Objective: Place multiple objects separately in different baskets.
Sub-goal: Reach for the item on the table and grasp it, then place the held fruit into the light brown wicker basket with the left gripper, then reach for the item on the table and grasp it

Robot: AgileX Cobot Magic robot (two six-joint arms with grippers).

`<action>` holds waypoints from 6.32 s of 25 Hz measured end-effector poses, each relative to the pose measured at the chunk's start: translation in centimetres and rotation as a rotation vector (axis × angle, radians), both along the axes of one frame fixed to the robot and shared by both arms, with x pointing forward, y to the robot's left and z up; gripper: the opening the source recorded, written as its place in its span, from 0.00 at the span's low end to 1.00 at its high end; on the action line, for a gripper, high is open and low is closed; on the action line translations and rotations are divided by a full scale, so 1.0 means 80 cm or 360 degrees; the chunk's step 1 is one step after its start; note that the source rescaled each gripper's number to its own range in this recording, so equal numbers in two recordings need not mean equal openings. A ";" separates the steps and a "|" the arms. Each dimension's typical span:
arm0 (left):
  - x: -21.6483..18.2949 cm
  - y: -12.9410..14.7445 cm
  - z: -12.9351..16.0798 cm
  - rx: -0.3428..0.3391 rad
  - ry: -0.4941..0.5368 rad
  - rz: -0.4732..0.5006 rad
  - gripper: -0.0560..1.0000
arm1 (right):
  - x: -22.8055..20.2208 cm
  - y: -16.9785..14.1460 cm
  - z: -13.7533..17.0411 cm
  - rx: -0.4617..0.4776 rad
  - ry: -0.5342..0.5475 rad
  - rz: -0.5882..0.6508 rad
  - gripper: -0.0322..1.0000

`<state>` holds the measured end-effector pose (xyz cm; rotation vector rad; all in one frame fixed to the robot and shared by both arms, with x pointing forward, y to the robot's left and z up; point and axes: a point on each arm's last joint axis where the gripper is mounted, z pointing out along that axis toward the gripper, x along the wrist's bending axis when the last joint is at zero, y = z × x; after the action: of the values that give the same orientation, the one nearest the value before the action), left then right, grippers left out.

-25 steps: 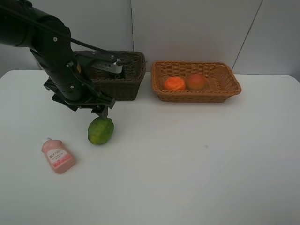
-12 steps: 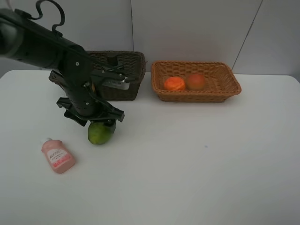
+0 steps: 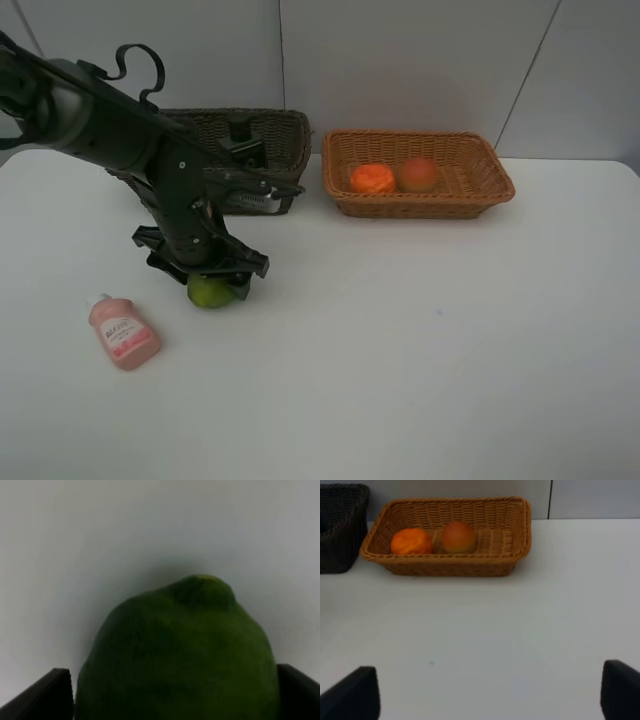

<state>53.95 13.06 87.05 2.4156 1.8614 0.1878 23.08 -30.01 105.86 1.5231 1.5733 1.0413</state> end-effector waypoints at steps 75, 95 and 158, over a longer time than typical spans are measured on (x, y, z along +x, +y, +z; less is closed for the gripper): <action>0.185 -0.211 0.099 -0.0657 -0.1263 -0.0556 0.81 | 0.000 0.000 0.000 0.0000 0.0000 0.0000 0.87; 0.214 -0.193 0.013 -0.0670 -0.1303 -0.0525 0.81 | 0.000 0.000 0.000 0.0000 0.0000 0.0000 0.87; 0.014 -0.033 0.182 0.0139 -0.0157 -0.1203 0.96 | 0.000 0.000 0.000 0.0000 0.0000 0.0000 0.87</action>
<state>55.07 10.39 101.63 2.8960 0.8131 0.3183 23.08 -30.01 105.86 1.5231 1.5733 1.0413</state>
